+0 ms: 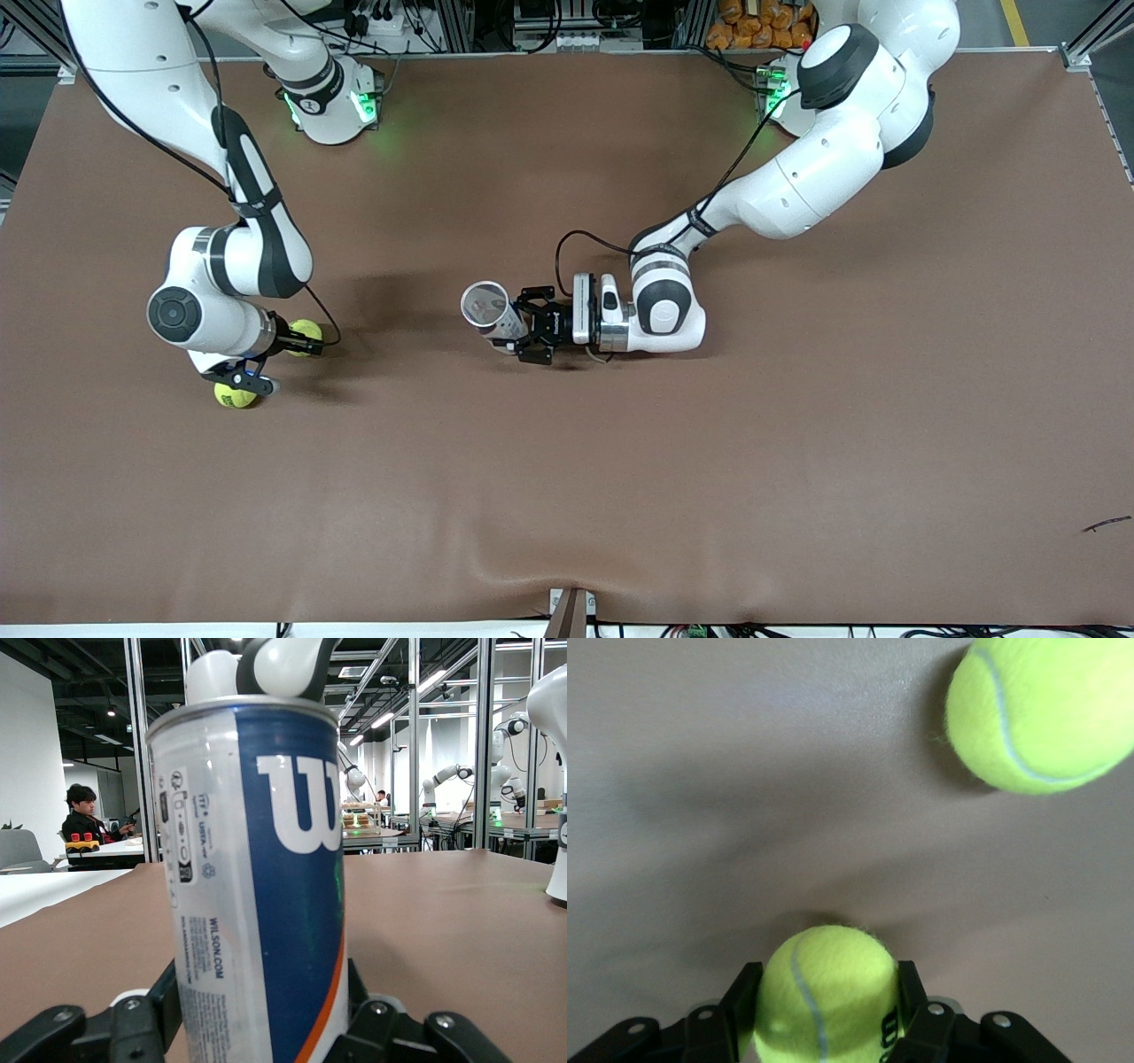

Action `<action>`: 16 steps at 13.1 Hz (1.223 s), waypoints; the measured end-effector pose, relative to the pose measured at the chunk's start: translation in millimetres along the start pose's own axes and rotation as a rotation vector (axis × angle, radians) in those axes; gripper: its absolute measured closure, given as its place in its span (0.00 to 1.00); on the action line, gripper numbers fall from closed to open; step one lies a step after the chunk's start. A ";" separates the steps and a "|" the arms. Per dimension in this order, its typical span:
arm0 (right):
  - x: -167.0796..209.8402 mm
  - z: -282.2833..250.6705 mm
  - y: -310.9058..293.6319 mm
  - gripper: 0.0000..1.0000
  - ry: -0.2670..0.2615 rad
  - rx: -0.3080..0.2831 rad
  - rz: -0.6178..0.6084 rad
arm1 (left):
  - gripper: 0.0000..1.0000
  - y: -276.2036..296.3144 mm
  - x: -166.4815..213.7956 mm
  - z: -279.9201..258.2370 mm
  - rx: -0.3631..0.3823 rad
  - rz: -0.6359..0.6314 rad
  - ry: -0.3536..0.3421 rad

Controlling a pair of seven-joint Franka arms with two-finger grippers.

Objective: Insert tennis ball vertically with right arm
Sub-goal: 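Carry the tennis ball with the right gripper to the can opening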

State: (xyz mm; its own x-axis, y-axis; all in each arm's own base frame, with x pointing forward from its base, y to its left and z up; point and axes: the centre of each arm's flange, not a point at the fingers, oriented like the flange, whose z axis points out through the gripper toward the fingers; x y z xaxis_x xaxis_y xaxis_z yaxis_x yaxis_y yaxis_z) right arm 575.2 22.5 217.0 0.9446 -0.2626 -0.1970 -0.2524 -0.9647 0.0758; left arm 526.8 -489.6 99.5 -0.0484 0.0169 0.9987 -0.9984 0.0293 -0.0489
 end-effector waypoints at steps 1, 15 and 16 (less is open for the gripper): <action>-2.1 -26.6 -4.6 0.34 -0.012 0.008 -0.009 | 0.29 -0.3 -0.1 -0.2 0.000 0.000 0.000; -126.0 -236.2 -255.2 0.34 -0.019 0.206 0.257 | 0.29 -0.1 -0.7 -0.4 0.005 -0.006 0.003; -129.9 -234.7 -266.8 0.34 -0.003 0.222 0.287 | 0.29 -0.2 -0.8 -0.5 0.007 -0.007 0.004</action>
State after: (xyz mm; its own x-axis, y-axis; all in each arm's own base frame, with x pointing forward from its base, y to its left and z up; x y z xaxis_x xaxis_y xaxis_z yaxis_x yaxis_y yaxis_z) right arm 569.1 319.1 451.9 0.8283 -0.5230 -0.2010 -0.5467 -0.8329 -0.0856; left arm 527.0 -489.2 98.6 -0.0408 0.0206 0.9990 -0.9989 0.0228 -0.0413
